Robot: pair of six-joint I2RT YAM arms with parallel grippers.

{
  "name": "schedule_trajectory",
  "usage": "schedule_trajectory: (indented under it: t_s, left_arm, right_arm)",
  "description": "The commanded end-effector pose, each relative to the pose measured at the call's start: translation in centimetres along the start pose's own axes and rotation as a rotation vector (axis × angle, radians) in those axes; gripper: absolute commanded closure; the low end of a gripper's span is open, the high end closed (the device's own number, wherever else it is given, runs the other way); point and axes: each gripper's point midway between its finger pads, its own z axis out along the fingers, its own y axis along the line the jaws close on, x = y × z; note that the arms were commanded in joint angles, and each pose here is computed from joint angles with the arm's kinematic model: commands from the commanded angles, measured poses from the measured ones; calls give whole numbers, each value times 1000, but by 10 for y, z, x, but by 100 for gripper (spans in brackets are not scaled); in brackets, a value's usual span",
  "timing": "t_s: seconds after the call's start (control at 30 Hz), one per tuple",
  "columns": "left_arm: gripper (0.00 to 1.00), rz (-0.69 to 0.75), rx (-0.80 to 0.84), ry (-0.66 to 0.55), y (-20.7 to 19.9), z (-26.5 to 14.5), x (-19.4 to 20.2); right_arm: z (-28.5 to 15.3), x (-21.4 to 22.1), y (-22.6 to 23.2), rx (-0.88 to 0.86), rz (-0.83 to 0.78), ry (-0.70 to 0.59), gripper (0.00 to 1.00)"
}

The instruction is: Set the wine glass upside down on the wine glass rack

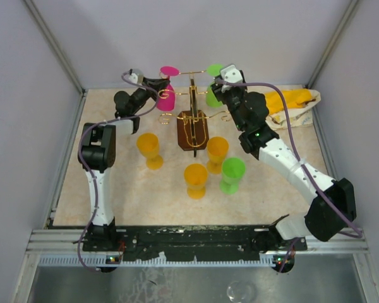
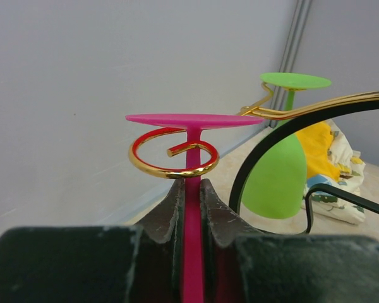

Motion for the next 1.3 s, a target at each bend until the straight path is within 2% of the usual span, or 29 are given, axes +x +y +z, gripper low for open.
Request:
schedule_trajectory:
  t_s: [0.0, 0.27, 0.57, 1.0, 1.07, 1.27]
  left_arm:
    - [100, 58, -72, -72, 15, 1, -10]
    - [100, 78, -115, -102, 20, -9, -17]
    - [100, 94, -110, -134, 7, -28, -25]
    - [100, 64, 38, -120, -22, -18, -23]
    - [97, 61, 62, -111, -26, -13, -20]
    - [74, 51, 71, -106, -30, -10, -17]
  right_arm:
    - [5, -33, -22, 60, 2, -71, 50]
    - [6, -32, -22, 62, -3, -66, 50]
    - [6, -28, -21, 57, -4, -59, 49]
    - [6, -28, -18, 46, 8, -63, 48]
    - [6, -28, -17, 42, 10, -62, 47]
    - [5, -28, -17, 39, 11, -61, 37]
